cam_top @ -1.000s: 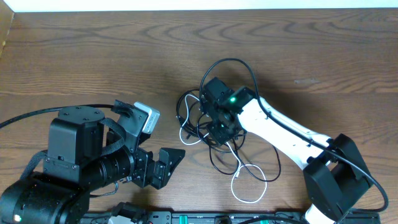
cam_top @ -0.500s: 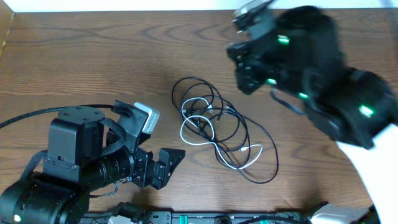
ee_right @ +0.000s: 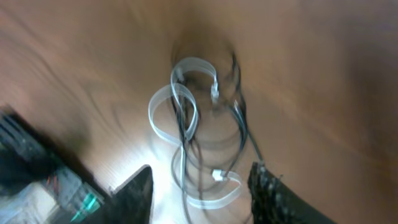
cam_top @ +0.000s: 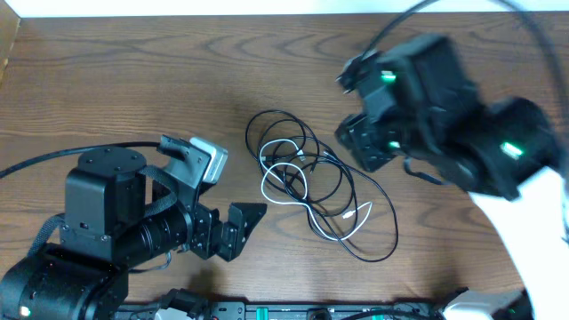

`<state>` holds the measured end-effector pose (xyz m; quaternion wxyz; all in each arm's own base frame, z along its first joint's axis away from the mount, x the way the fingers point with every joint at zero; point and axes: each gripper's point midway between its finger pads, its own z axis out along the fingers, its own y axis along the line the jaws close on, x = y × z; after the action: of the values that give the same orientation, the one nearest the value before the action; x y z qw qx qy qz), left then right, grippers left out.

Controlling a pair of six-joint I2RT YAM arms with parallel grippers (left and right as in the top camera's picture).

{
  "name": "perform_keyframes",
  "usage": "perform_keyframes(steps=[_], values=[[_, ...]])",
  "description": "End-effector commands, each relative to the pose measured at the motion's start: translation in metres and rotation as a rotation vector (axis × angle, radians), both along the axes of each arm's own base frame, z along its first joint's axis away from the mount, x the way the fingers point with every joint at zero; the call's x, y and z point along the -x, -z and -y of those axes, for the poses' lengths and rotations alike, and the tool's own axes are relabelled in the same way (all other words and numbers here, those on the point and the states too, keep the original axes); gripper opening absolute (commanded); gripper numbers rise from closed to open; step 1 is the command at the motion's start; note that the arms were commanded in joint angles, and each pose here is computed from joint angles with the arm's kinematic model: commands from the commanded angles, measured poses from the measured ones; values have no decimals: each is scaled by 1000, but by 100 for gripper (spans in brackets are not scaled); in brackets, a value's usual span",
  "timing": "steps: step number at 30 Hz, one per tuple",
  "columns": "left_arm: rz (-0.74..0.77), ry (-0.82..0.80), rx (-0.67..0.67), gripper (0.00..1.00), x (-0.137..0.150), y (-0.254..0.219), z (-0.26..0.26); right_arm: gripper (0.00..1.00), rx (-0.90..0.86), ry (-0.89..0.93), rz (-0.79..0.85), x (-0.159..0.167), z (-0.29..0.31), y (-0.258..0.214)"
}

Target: Untangle cables

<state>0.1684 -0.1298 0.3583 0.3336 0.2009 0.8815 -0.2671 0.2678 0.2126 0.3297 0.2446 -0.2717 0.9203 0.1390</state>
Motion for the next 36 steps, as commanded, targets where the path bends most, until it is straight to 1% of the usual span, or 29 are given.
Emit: perform_keyframes(steps=[1,2,5,6,7,8,9,13,17,18,23,26,28,29,30,32,33,35,36], values=[[92,-153,-15,98,-12,-28,-20,63,133,-71,-124,-3,-3,57],[110,-217,-18,98,-14,-36,-29,68,176,-120,-152,-2,-5,74],[134,-364,-35,98,-11,-51,-52,79,258,-286,-231,8,-17,118],[129,-405,-54,98,-9,-50,-61,80,278,-330,-252,11,-21,131],[103,-486,-95,98,-4,-42,-76,82,307,-386,-278,14,-28,151],[87,-503,-117,98,-1,-38,-81,83,323,-417,-290,15,-33,163],[55,-506,-143,98,6,-30,-84,84,355,-486,-310,19,-42,186],[2,-496,-170,98,16,-20,-86,84,426,-628,-370,36,-56,230],[-15,-477,-201,98,21,-14,-88,82,484,-740,-423,52,-64,257],[-13,-471,-206,98,21,-14,-88,84,496,-774,-431,57,-67,264],[-12,-469,-208,98,21,-14,-88,88,504,-816,-392,60,-82,274],[-13,-469,-209,98,22,-14,-88,89,470,-778,-340,54,-98,275],[-19,-468,-213,98,23,-13,-88,83,431,-710,-305,44,-110,277],[-24,-468,-215,98,24,-12,-89,76,405,-666,-285,39,-117,277],[-25,-468,-216,98,24,-11,-89,75,394,-649,-278,36,-120,277],[-30,-467,-219,98,25,-10,-89,66,359,-594,-256,30,-129,278],[-31,-467,-220,98,25,-10,-89,59,351,-580,-253,28,-131,278],[-31,-467,-220,98,25,-10,-89,51,348,-566,-257,28,-131,278],[-31,-467,-220,98,25,-10,-89,50,348,-558,-262,29,-131,278]])
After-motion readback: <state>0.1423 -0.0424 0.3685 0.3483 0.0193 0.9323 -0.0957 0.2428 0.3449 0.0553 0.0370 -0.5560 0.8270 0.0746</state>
